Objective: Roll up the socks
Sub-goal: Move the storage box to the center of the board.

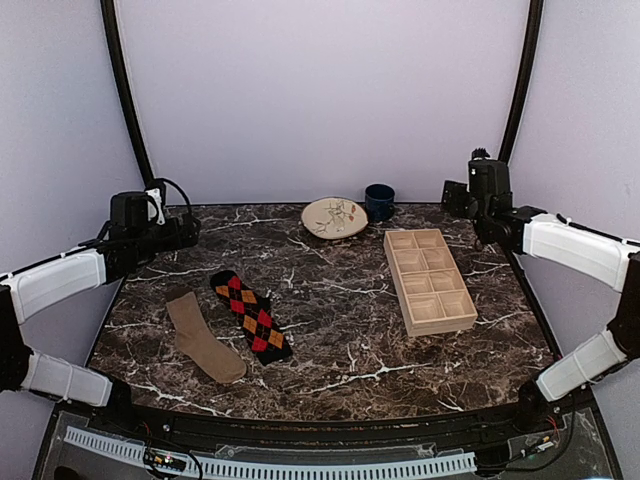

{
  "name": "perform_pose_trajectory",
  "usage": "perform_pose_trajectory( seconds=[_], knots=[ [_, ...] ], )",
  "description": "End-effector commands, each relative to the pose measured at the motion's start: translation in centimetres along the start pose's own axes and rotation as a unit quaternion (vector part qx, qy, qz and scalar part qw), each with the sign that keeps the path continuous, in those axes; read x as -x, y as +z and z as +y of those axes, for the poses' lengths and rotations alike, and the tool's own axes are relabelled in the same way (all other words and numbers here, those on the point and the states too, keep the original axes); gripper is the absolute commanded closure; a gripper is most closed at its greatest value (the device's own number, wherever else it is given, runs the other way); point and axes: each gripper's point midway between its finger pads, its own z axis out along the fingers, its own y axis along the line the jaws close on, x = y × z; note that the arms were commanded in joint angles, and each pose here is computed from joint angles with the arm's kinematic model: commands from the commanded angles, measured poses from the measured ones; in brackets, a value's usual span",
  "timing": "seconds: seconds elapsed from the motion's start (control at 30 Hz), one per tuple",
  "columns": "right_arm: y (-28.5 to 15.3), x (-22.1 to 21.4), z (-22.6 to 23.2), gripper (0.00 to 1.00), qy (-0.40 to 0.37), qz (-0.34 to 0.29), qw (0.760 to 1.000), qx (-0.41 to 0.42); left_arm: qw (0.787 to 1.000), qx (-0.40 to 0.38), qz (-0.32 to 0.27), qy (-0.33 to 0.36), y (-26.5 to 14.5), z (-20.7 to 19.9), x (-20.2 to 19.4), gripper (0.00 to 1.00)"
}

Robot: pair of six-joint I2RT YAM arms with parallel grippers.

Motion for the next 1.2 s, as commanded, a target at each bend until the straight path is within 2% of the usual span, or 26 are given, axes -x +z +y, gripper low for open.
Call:
perform_pose_trajectory(
  seconds=[0.0, 0.2, 0.37, 0.5, 0.7, 0.93, 1.17],
  knots=[
    [-0.4, 0.2, 4.5, 0.15, 0.009, 0.030, 0.993, 0.116, 0.999, -0.031, 0.008, 0.028, -0.7, -2.4, 1.2, 0.01],
    [-1.2, -3.8, 7.7, 0.20, -0.048, 0.129, 0.982, 0.127, 0.995, -0.058, 0.055, 0.066, -0.4, -5.1, 0.1, 0.01],
    [-1.4, -9.1, 10.0, 0.35, -0.076, 0.260, 0.950, 0.155, 0.986, -0.071, 0.116, 0.092, 0.5, -7.0, -1.9, 0.01],
    [-2.0, -12.5, 11.8, 0.37, -0.100, 0.315, 0.929, 0.165, 0.979, -0.084, 0.152, 0.106, 1.3, -8.7, -3.3, 0.01],
    [-2.2, -15.4, 13.6, 0.37, -0.106, 0.355, 0.911, 0.180, 0.975, -0.103, 0.170, 0.098, 1.7, -10.1, -4.1, 0.01],
    [-1.1, -17.0, 15.0, 0.37, -0.108, 0.375, 0.902, 0.184, 0.971, -0.118, 0.179, 0.103, 1.7, -11.1, -4.8, 0.01],
    [0.6, -19.3, 14.8, 0.39, -0.142, 0.399, 0.892, 0.156, 0.970, -0.120, 0.183, 0.106, 1.7, -11.3, -5.1, 0.01]
  ],
)
